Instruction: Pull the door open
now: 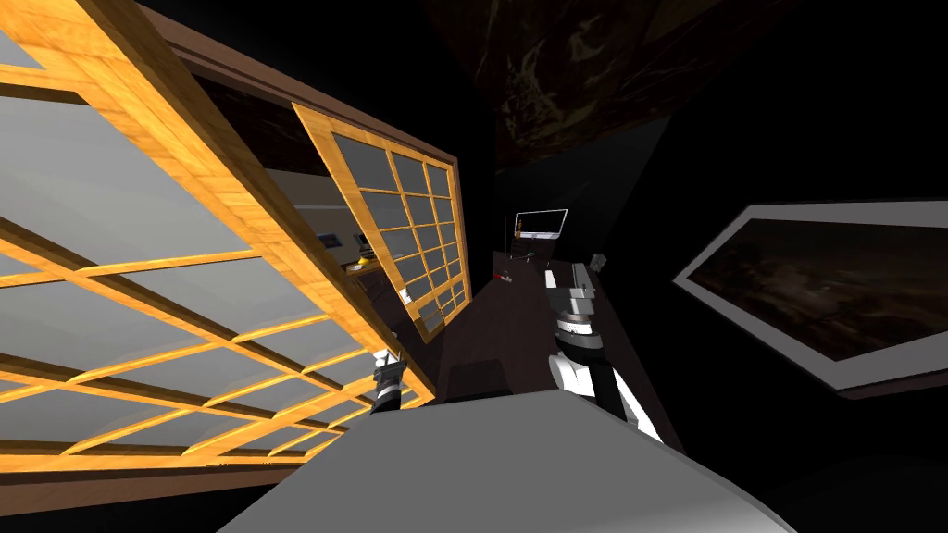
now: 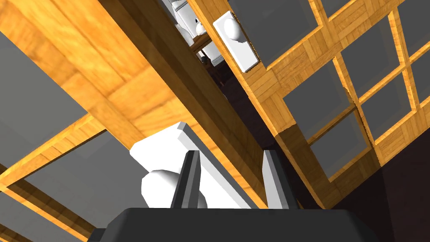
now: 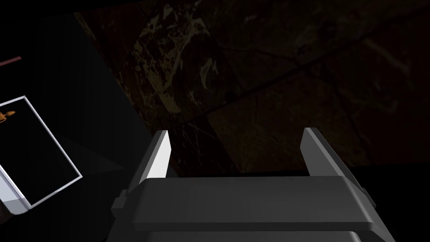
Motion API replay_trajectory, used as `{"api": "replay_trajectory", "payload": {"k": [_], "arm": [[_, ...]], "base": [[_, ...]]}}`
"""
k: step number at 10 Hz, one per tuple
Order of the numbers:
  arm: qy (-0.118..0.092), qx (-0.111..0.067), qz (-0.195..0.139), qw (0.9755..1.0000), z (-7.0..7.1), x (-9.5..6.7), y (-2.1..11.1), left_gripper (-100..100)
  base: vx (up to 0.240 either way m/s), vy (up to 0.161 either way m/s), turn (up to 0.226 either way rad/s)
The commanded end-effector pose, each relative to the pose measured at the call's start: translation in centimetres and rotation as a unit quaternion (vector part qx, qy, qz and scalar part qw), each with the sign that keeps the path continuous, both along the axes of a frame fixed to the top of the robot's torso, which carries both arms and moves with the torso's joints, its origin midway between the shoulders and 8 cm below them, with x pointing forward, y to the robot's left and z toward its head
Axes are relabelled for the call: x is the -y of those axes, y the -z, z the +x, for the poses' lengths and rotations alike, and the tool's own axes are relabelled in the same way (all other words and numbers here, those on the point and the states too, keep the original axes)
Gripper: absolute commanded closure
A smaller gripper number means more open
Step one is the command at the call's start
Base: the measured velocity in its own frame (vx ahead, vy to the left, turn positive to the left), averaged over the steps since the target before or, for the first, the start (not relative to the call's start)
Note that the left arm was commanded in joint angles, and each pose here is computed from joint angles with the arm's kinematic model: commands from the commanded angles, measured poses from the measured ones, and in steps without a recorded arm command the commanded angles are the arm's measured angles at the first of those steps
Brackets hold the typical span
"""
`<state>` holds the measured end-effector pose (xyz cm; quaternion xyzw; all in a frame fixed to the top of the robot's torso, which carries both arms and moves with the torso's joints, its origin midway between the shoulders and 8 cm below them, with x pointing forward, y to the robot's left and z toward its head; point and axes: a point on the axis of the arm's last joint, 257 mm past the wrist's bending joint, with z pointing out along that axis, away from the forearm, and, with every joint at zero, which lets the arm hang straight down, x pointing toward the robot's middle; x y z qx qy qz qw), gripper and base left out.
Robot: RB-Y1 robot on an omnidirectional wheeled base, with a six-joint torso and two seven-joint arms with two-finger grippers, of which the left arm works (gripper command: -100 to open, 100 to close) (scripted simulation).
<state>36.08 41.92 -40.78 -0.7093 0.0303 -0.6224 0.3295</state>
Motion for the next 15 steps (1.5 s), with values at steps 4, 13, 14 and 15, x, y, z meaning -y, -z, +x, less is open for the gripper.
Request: {"api": "replay_trajectory", "payload": {"k": [4,13,14,15], "arm": [[-0.006,0.027,-0.062,0.9977,-0.2,-0.4,-0.1,-100],[0.011,0.091,-0.191,0.9774,1.3,2.2,-0.8,-100],[0.012,0.096,-0.202,0.9747,1.5,2.4,-0.8,-100],[0.013,0.099,-0.209,0.9727,1.6,2.6,-0.9,-100]], "base": [[-0.087,0.039,-0.068],[-0.103,0.032,-0.080],[-0.095,0.014,-0.056],[-0.078,0.020,-0.046]]}}
